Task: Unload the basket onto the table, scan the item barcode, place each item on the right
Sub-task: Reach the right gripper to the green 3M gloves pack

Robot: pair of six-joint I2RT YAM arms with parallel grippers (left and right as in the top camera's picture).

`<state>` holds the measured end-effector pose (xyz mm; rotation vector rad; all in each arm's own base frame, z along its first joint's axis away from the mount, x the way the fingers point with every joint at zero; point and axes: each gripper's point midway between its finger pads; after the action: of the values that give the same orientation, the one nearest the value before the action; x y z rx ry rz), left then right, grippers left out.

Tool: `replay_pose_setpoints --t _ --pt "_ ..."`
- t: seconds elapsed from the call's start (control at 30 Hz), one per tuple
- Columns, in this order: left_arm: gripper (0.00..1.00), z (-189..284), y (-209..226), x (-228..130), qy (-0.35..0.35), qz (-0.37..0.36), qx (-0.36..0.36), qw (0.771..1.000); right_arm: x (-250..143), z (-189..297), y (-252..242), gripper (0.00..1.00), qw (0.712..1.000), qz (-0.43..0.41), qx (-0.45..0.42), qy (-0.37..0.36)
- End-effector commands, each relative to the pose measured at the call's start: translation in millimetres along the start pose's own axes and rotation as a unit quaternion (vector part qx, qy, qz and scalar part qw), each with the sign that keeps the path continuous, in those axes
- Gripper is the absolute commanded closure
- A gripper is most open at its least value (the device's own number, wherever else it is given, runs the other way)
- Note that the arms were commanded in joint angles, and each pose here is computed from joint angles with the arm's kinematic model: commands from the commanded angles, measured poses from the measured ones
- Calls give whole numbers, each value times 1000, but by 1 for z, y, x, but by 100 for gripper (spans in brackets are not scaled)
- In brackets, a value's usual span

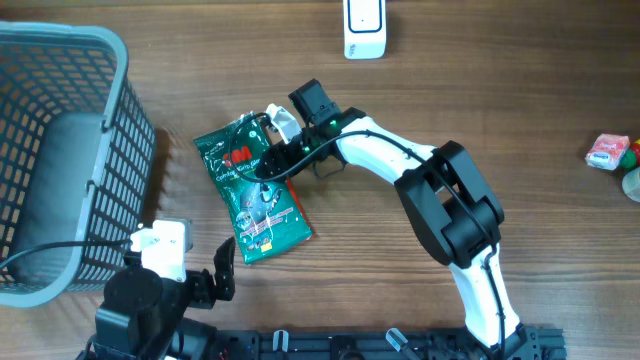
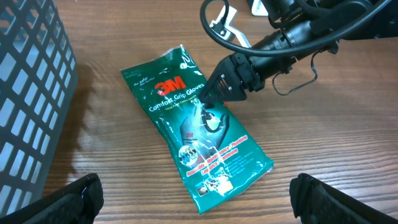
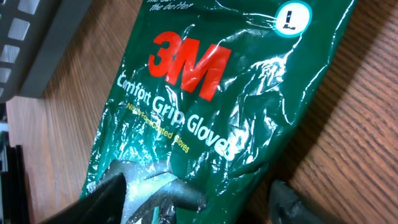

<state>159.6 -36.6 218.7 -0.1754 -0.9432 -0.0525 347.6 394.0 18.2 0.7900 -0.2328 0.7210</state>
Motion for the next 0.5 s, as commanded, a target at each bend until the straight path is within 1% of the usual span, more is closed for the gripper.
replay_pose_setpoints --t 0.0,0.1,0.13,0.2,0.23,0.37,0.43,0.47 --pt "0 2 -1 3 -4 4 -3 1000 -17 -16 3 44 1000 -7 10 26" --pt "0 2 -1 3 -4 5 -3 1000 -22 -27 16 77 999 9 7 37" --pt "0 2 -1 3 -4 4 -3 1000 -24 -31 15 96 999 16 -13 39" --pt "0 2 -1 3 -4 5 -3 1000 -25 -33 4 96 997 19 -60 41" --pt "0 2 -1 3 -4 5 -3 1000 -23 -28 -2 96 996 4 -75 38" --pt "0 2 -1 3 -4 5 -3 1000 -1 7 -2 96 996 -4 -83 14" --pt "0 2 -1 3 -4 5 -3 1000 7 28 6 96 996 -4 -87 7" --pt "0 2 -1 3 -4 5 -3 1000 9 37 12 86 996 -4 -88 4"
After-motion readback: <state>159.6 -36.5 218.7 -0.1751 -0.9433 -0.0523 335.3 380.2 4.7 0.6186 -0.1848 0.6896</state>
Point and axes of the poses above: each gripper's point midway between its finger pads, its own z axis back along the fingers, its own y axis along the line the jaws close on, x = y × z
